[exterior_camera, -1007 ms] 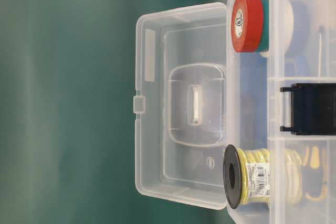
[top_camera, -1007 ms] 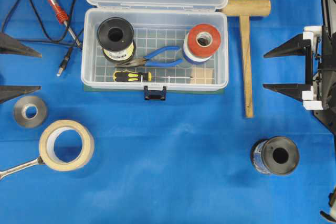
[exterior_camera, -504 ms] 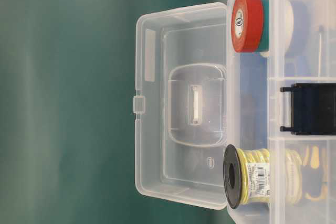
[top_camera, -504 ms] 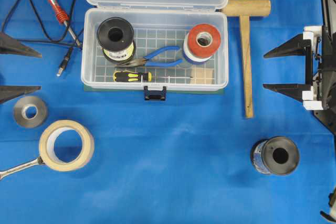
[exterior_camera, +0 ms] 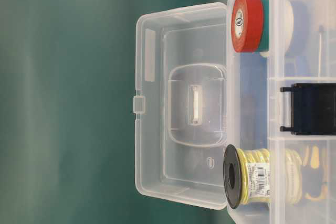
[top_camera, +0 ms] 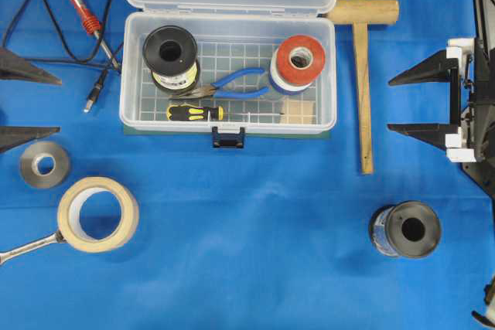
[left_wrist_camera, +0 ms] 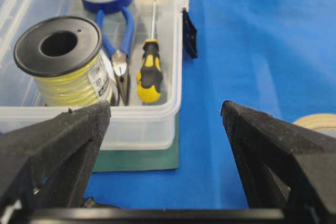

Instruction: Open the tool box with both arms.

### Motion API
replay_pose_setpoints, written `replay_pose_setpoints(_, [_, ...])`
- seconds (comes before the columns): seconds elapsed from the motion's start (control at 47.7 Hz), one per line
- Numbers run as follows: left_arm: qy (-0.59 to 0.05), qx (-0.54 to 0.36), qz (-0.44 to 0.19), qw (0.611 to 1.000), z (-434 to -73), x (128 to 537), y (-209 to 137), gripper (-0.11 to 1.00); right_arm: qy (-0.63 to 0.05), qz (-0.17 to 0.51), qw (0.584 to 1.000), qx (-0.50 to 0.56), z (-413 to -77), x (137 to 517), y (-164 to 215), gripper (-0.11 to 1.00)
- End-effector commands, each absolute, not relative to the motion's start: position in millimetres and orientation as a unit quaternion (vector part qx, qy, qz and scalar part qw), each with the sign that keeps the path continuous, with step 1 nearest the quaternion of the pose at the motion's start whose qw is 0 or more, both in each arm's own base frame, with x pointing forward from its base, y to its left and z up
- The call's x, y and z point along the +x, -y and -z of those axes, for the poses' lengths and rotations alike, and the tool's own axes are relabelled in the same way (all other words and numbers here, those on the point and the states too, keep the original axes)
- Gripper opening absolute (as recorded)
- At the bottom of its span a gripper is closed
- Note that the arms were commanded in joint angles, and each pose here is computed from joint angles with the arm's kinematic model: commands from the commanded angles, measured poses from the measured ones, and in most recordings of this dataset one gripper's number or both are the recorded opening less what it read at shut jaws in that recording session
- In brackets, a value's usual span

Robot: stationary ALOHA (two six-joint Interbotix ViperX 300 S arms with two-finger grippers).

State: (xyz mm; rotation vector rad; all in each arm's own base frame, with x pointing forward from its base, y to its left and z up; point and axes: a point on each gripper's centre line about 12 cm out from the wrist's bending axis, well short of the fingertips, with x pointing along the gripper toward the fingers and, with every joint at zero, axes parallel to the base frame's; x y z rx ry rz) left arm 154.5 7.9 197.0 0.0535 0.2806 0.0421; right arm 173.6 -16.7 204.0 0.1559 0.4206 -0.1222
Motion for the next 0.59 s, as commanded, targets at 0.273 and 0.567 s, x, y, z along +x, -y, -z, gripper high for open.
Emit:
replay_pose_setpoints(0.273, [-0.136,0.025,-0.021,0.99,-200.8,156.2,-7.8,0.84,-0.2,0.061,0.975,0.075,-210.4,176.4,17.3,0.83])
replay_pose_setpoints(0.567, [-0.135,0.026,-0.02,0.99,-200.9,156.3,-7.6,0.84,-0.202,0.06,0.975,0.073,-209.6,176.1,17.3,0.83])
